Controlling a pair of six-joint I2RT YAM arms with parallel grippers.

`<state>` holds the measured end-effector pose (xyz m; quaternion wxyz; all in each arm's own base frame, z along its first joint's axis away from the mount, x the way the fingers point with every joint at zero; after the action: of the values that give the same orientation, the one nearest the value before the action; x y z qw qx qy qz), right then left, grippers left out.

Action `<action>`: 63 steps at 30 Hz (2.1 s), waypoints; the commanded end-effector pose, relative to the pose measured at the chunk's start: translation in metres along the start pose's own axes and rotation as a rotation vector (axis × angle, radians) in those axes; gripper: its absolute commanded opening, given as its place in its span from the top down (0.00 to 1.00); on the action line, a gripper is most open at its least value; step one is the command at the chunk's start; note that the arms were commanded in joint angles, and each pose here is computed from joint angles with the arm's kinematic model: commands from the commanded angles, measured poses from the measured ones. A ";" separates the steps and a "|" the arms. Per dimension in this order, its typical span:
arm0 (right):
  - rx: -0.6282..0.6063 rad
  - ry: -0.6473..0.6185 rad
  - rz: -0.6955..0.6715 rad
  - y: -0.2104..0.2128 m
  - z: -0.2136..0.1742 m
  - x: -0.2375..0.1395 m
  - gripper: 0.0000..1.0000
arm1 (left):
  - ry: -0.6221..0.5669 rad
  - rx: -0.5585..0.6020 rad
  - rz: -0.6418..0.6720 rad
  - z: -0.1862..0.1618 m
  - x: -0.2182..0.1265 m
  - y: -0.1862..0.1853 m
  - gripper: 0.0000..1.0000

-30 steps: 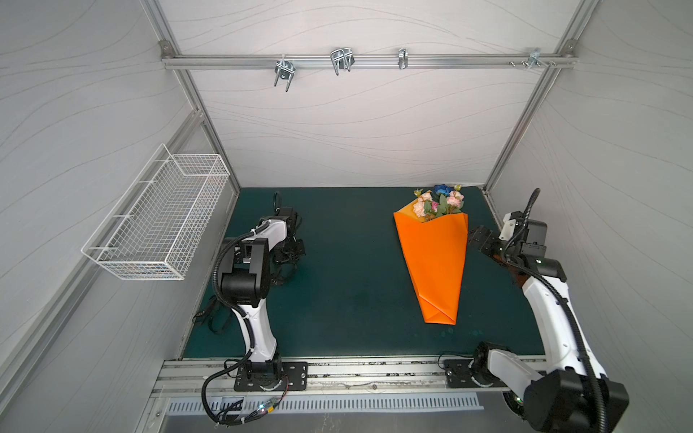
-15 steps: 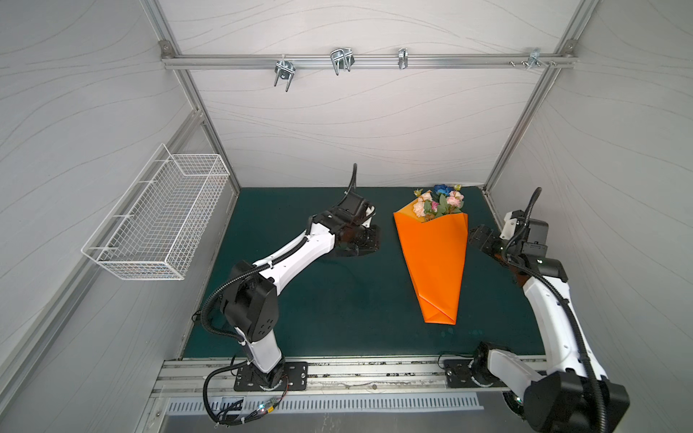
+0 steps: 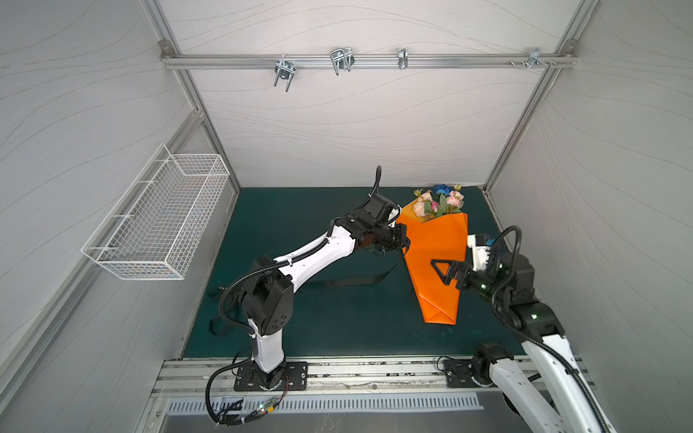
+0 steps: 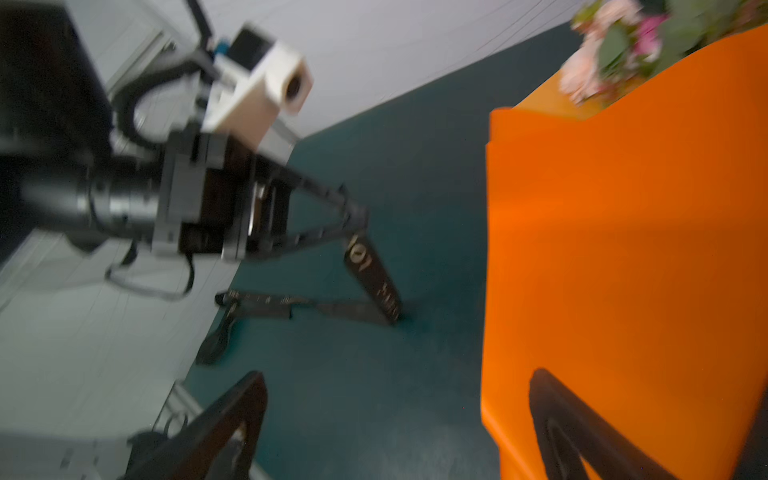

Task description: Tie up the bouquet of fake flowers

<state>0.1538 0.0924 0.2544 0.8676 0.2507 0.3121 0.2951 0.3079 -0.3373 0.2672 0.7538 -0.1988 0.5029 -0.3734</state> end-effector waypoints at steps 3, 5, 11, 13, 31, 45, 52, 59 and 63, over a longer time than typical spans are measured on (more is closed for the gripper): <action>-0.072 -0.060 0.028 0.009 -0.022 0.021 0.02 | -0.055 0.015 -0.149 0.019 -0.016 -0.032 1.00; -0.135 -0.065 0.028 0.018 -0.025 0.037 0.03 | -0.046 0.006 -0.192 0.017 -0.018 -0.036 1.00; -0.298 -0.072 -0.134 0.033 -0.028 0.102 0.03 | 0.027 -0.017 -0.282 0.004 -0.029 -0.044 1.00; -0.311 -0.108 -0.145 0.035 -0.023 0.116 0.07 | 0.052 -0.028 -0.306 -0.003 -0.032 -0.044 1.00; -0.260 -0.217 -0.286 0.026 0.036 0.114 1.00 | -0.112 -0.202 0.335 -0.071 -0.133 0.103 0.43; -0.276 -0.078 -0.272 0.026 0.025 0.116 0.99 | -0.028 -0.500 0.968 -0.156 -0.153 0.241 0.36; -0.260 -0.050 -0.237 0.025 0.017 0.114 0.98 | 0.036 -0.526 1.104 -0.144 -0.145 0.271 0.30; -0.267 -0.079 -0.235 0.027 0.020 0.108 0.95 | 0.125 -0.538 1.101 -0.147 -0.129 0.285 0.38; -0.278 -0.105 -0.243 0.028 0.024 0.102 0.94 | 0.171 -0.578 1.103 -0.161 -0.126 0.292 0.54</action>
<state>0.2266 0.1797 0.2388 0.9321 0.1038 0.2681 0.2205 0.2498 -0.0478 0.0940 0.7321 -0.0849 0.6489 0.1888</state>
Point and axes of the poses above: each gripper's point midway between its finger pads, its own x axis out along the fingers, its own y axis along the line the jaws close on, z = x × y, the point moved 8 cm from there along -x, back along the fingers, and after that the axes turned 5 degrees about x, right-handed, at the moved point
